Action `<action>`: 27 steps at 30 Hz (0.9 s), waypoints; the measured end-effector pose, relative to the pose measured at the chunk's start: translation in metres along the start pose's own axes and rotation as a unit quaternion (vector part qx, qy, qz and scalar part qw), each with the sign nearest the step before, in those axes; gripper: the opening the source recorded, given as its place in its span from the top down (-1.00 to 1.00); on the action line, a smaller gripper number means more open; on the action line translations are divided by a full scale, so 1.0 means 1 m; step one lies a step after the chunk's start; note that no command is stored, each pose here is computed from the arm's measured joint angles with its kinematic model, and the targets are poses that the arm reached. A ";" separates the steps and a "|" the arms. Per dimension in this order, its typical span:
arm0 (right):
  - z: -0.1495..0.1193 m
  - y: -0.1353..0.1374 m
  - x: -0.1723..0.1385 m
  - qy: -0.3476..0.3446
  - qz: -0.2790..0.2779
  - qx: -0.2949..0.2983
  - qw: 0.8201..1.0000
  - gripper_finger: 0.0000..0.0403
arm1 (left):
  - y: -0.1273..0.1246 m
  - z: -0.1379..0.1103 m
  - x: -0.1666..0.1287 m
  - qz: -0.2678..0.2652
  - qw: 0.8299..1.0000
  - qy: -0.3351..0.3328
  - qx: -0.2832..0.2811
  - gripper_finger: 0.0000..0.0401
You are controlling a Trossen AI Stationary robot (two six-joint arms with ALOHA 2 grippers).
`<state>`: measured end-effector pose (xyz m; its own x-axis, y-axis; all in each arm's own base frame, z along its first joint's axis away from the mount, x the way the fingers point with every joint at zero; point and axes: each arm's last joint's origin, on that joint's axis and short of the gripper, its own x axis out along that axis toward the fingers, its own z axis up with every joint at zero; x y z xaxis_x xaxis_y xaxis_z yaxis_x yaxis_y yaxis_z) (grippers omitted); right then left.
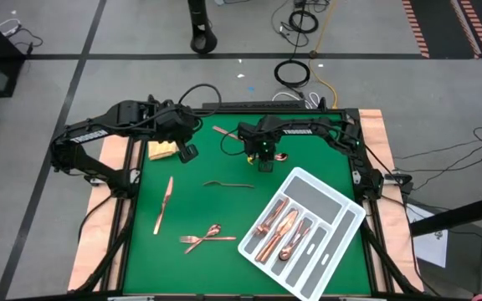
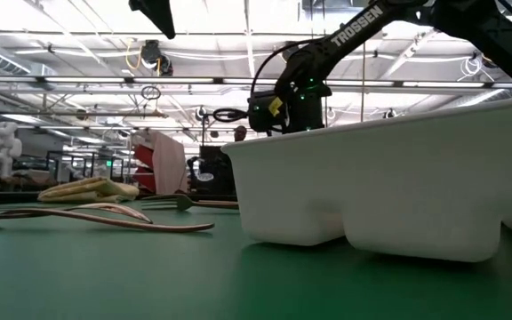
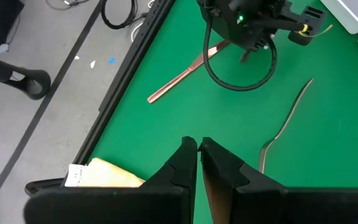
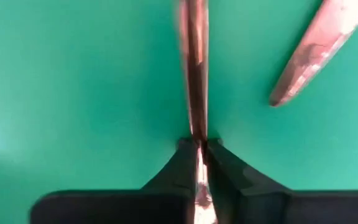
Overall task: Sort silverware
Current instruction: Put the bronze spoon into the silverware tray
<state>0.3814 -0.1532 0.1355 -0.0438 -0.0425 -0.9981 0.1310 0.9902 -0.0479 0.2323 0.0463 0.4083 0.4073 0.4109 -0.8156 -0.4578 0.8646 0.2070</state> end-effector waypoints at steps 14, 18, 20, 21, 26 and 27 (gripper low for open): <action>0.011 -0.005 -0.026 -0.026 -0.005 0.142 0.990 1.00 | 0.000 0.000 0.000 -0.001 1.000 0.001 0.000 0.84; 0.011 -0.007 -0.053 -0.043 -0.001 0.190 0.981 1.00 | -0.002 0.000 -0.001 -0.006 1.000 0.001 0.004 0.84; 0.008 -0.008 -0.069 -0.041 0.010 0.229 0.973 1.00 | -0.003 -0.001 -0.001 -0.008 1.000 0.001 0.005 0.84; 0.004 -0.008 -0.079 -0.037 0.022 0.251 0.967 1.00 | -0.004 -0.001 -0.001 -0.010 1.000 0.000 0.007 0.84; -0.029 0.007 -0.141 -0.082 0.061 0.345 0.933 1.00 | -0.012 -0.002 -0.004 -0.023 1.000 -0.002 0.008 0.84; -0.041 0.014 -0.156 -0.097 0.065 0.362 0.925 1.00 | -0.013 -0.002 -0.005 -0.024 1.000 -0.003 0.011 0.84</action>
<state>0.3494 -0.1273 0.2925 0.1895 -0.0215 -0.9817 0.7538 0.6438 0.1314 0.2345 0.0324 0.4080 0.4329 0.3696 -0.8222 -0.4203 0.8896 0.1787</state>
